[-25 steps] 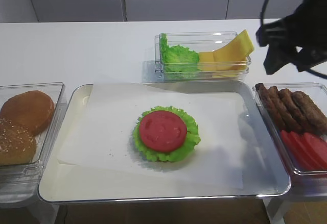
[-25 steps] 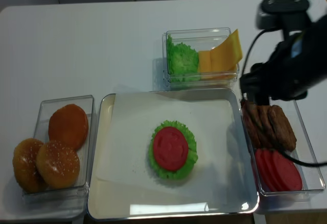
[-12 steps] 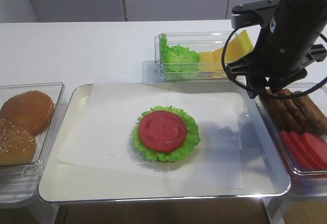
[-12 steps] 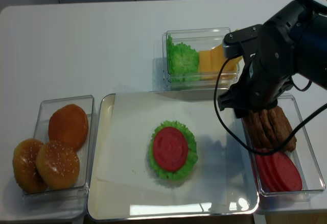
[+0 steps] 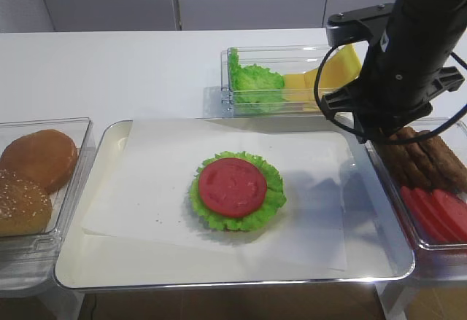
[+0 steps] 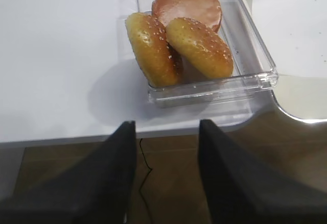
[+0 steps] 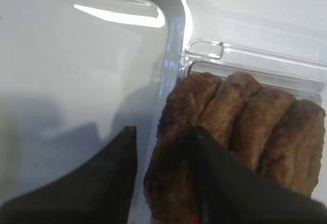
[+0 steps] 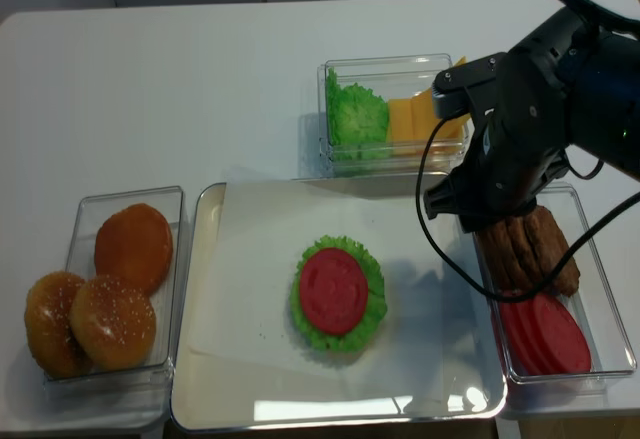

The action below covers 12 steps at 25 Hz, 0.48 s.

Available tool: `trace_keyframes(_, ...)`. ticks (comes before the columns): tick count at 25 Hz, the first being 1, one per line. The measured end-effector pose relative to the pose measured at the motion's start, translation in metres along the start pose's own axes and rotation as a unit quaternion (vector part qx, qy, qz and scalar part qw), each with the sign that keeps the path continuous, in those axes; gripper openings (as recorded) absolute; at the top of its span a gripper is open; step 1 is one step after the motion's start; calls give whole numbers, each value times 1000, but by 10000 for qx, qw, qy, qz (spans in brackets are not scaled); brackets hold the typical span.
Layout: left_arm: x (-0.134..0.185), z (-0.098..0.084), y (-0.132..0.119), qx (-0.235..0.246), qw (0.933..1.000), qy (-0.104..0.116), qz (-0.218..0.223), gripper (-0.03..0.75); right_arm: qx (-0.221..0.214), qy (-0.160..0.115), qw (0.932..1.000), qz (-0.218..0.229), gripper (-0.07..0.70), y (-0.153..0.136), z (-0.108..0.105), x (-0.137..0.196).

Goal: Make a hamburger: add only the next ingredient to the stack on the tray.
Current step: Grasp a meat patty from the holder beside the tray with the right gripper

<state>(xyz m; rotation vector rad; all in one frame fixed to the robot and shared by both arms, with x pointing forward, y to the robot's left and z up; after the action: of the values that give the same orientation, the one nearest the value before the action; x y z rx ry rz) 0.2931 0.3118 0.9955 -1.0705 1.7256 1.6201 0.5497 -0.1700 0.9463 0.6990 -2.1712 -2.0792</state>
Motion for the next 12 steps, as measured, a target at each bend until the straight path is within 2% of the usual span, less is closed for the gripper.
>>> trace_keyframes(6,0,0,0,0,10000,0,0,302,16,-46,10000,49,138,-1,0,1)
trace_keyframes(12,0,0,0,0,10000,0,0,302,13,-113,9999,57,134,-1,1,2)
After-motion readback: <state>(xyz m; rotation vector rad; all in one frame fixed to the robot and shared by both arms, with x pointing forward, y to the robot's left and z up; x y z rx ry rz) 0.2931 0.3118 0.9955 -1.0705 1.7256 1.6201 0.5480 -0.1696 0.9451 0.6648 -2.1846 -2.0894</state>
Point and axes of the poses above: a point on each arm's last joint axis where the gripper is mounted, y pointing back along that axis away from the gripper, z along the wrist's bending axis when the last joint is at zero, x = y × z, the point moved 8 cm from there along -y, pointing out along that axis toward the gripper, and after that the axes turned 8 degrees about y, right-handed, at the moved point
